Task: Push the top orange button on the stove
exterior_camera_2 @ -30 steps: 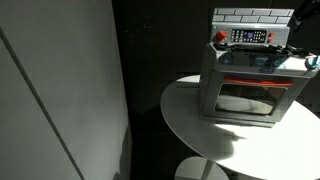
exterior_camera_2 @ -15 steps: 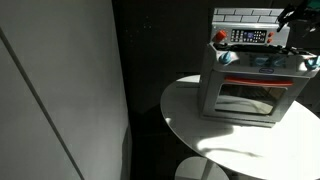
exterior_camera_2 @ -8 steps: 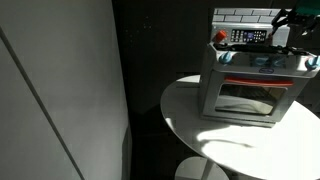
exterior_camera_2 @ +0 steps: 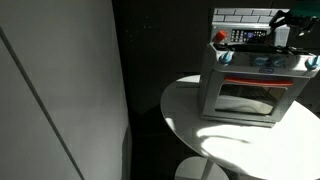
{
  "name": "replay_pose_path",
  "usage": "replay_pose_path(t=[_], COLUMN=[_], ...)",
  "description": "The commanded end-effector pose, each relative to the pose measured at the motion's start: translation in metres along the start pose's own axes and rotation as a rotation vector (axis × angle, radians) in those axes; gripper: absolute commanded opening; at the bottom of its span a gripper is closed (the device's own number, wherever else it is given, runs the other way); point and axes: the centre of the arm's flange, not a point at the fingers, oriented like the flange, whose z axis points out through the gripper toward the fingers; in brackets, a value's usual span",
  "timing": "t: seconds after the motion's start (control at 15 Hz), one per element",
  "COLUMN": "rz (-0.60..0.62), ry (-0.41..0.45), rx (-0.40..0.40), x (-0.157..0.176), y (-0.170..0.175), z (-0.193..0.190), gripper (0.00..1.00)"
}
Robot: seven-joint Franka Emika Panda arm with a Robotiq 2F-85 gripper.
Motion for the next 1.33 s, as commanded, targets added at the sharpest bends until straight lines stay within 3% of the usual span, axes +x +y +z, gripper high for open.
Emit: replay_pose_path(t=[0.0, 1.27], rz=[0.020, 0.002], ry=[0.011, -0.013], rx=[-0.016, -0.042], x=[0.012, 0.000], y=[-0.007, -0.003], z=[-0.001, -0.015], gripper=[1.00, 1.00])
